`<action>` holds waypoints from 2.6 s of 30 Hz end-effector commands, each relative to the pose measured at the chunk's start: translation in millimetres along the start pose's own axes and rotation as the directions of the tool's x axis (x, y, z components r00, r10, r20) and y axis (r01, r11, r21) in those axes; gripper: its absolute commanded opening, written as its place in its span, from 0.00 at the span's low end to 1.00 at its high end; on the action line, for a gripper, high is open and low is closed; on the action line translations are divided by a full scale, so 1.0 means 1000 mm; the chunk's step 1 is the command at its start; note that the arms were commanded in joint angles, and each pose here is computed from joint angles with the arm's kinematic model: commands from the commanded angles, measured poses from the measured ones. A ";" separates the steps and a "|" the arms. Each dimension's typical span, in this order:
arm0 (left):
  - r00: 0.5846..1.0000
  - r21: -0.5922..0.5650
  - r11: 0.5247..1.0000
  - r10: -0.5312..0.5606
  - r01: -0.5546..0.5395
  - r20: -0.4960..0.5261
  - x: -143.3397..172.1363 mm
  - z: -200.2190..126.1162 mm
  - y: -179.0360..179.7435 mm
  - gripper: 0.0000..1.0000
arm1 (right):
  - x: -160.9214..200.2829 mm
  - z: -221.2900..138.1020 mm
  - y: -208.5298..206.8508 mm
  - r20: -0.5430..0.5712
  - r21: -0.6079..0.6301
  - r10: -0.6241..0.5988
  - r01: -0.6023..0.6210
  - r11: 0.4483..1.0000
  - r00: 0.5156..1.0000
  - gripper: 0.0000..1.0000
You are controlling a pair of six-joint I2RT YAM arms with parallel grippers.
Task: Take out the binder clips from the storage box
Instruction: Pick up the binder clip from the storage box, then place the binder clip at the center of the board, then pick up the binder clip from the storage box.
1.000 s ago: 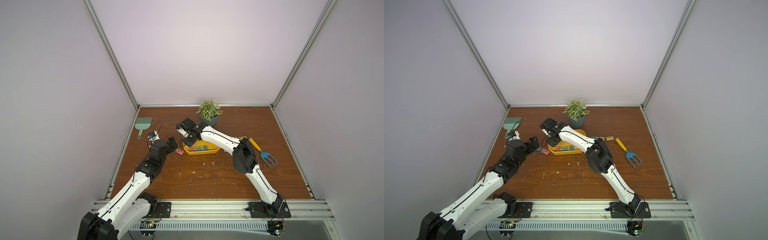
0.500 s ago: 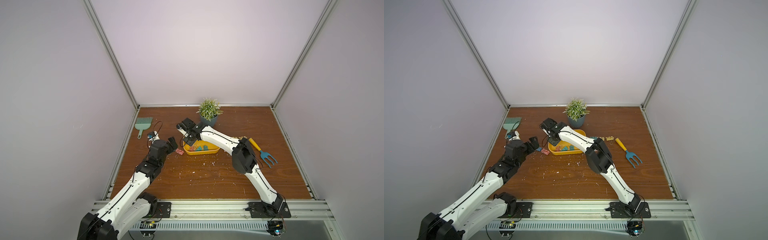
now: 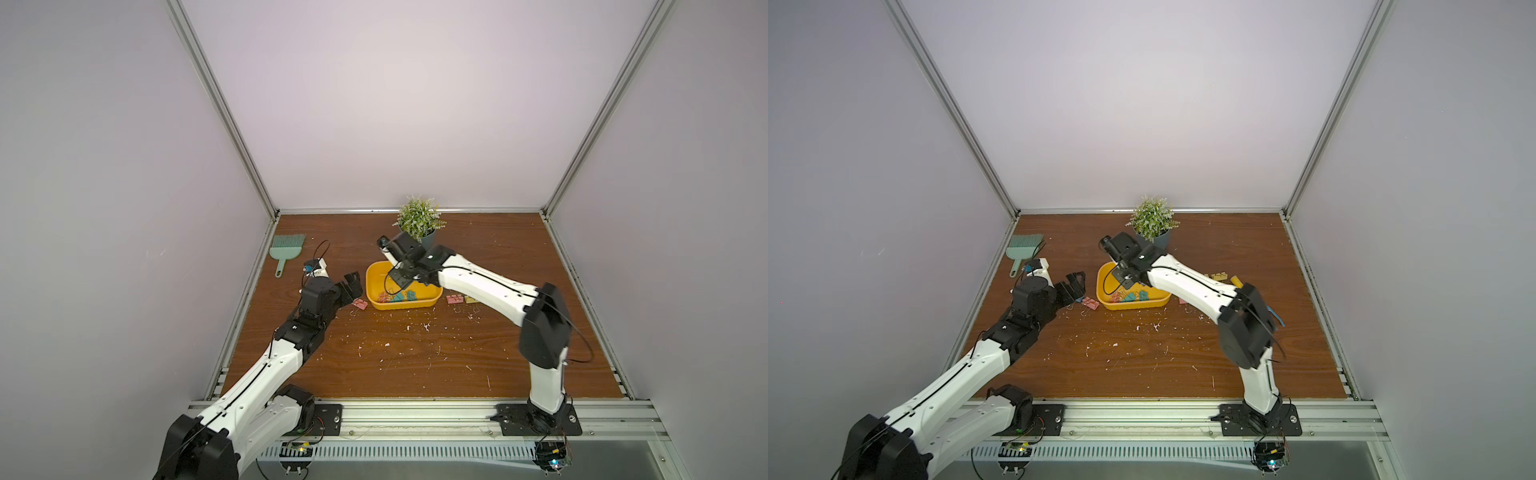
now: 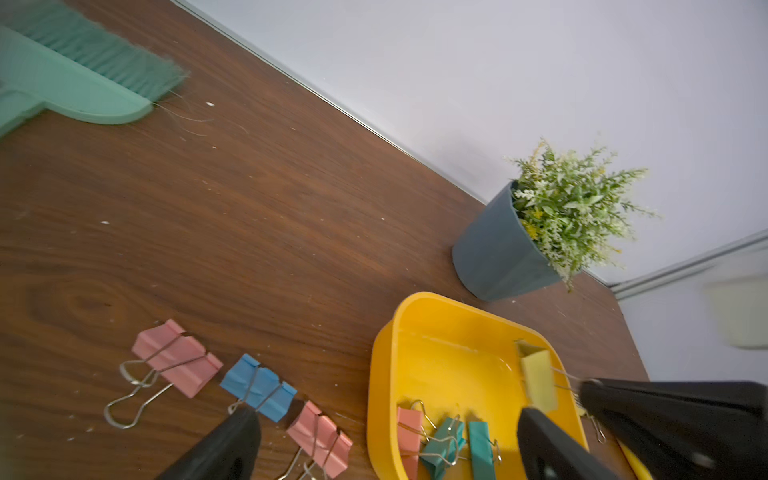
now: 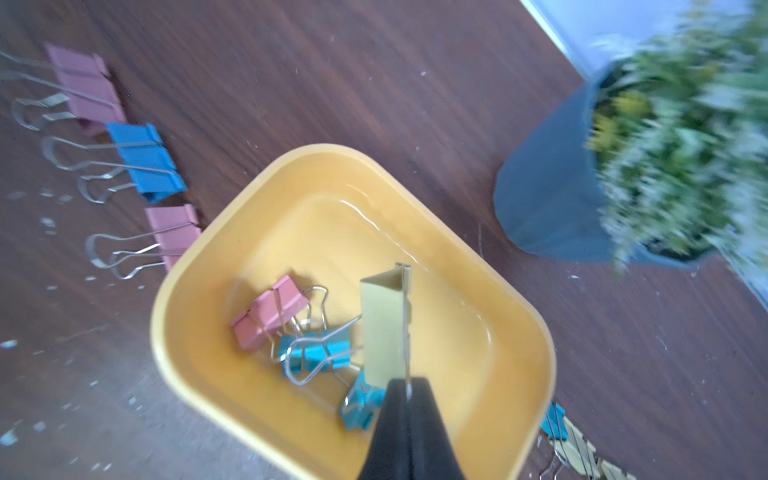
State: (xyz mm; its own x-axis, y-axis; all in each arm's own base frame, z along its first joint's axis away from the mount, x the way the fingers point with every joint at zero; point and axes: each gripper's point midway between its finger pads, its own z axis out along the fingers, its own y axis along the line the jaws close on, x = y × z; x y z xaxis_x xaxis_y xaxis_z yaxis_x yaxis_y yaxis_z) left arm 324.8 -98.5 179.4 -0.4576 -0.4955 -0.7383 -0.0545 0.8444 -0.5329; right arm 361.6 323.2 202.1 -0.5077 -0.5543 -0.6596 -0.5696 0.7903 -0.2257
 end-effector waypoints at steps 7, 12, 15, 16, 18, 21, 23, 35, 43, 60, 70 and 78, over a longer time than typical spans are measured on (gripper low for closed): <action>0.970 0.203 0.963 0.206 -0.178 -0.126 0.029 0.028 -0.093 0.99 | 0.104 -0.064 -0.129 0.243 -0.114 0.811 -0.814 0.569 0.533 0.00; 0.922 0.276 0.931 0.308 -0.240 -0.234 0.072 0.047 -0.137 0.99 | 0.184 -0.049 -0.147 0.175 -0.087 0.942 -0.948 0.305 0.287 0.00; 0.894 0.318 0.915 0.343 -0.249 -0.289 0.093 0.052 -0.154 0.99 | 0.212 -0.042 -0.151 0.180 -0.064 0.968 -0.980 0.189 0.174 0.00; 0.887 0.327 0.913 0.346 -0.244 -0.305 0.098 0.054 -0.157 0.99 | 0.221 -0.040 -0.154 0.190 -0.053 0.972 -0.987 0.152 0.139 0.00; 0.881 0.336 0.913 0.343 -0.232 -0.325 0.104 0.056 -0.160 0.98 | 0.229 -0.039 -0.159 0.207 -0.057 0.974 -0.993 0.105 0.091 0.00; 0.881 0.330 0.916 0.338 -0.227 -0.331 0.107 0.057 -0.157 0.99 | 0.238 -0.035 -0.165 0.230 -0.063 0.973 -0.997 0.043 0.028 0.00; 0.879 0.327 0.916 0.341 -0.232 -0.332 0.108 0.057 -0.155 0.99 | 0.243 -0.032 -0.169 0.243 -0.065 0.970 -0.998 -0.001 -0.017 0.00; 0.867 0.312 0.920 0.347 -0.239 -0.358 0.114 0.060 -0.150 0.99 | 0.255 0.000 -0.177 0.262 -0.089 0.948 -0.982 -0.165 -0.183 0.00; 0.850 0.266 0.924 0.362 -0.274 -0.383 0.118 0.066 -0.140 0.94 | 0.275 0.005 -0.156 0.206 -0.051 0.964 -0.986 -0.162 -0.169 0.17; 0.688 0.142 0.877 0.453 -0.460 -0.567 0.135 0.086 -0.098 0.61 | 0.256 -0.046 -0.134 0.131 -0.073 0.983 -0.987 0.142 0.132 0.40; 0.676 0.100 0.924 0.341 -0.370 -0.653 0.154 0.113 -0.086 0.41 | 0.215 -0.046 -0.144 0.126 -0.085 0.964 -0.966 0.246 0.234 0.40; 0.643 0.145 0.934 0.331 -0.325 -0.690 0.168 0.113 -0.088 0.28 | 0.212 -0.045 -0.143 0.138 -0.085 0.962 -0.965 0.250 0.237 0.40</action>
State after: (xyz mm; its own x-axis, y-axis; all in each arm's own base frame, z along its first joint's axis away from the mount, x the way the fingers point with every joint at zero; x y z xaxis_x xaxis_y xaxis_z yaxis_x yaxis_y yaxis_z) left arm 356.4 -275.1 57.8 -0.9114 0.0962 -0.4002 0.2224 0.9333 -0.2820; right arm 299.7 81.0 116.7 -0.5952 0.6736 -0.4383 0.3156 0.6975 0.6434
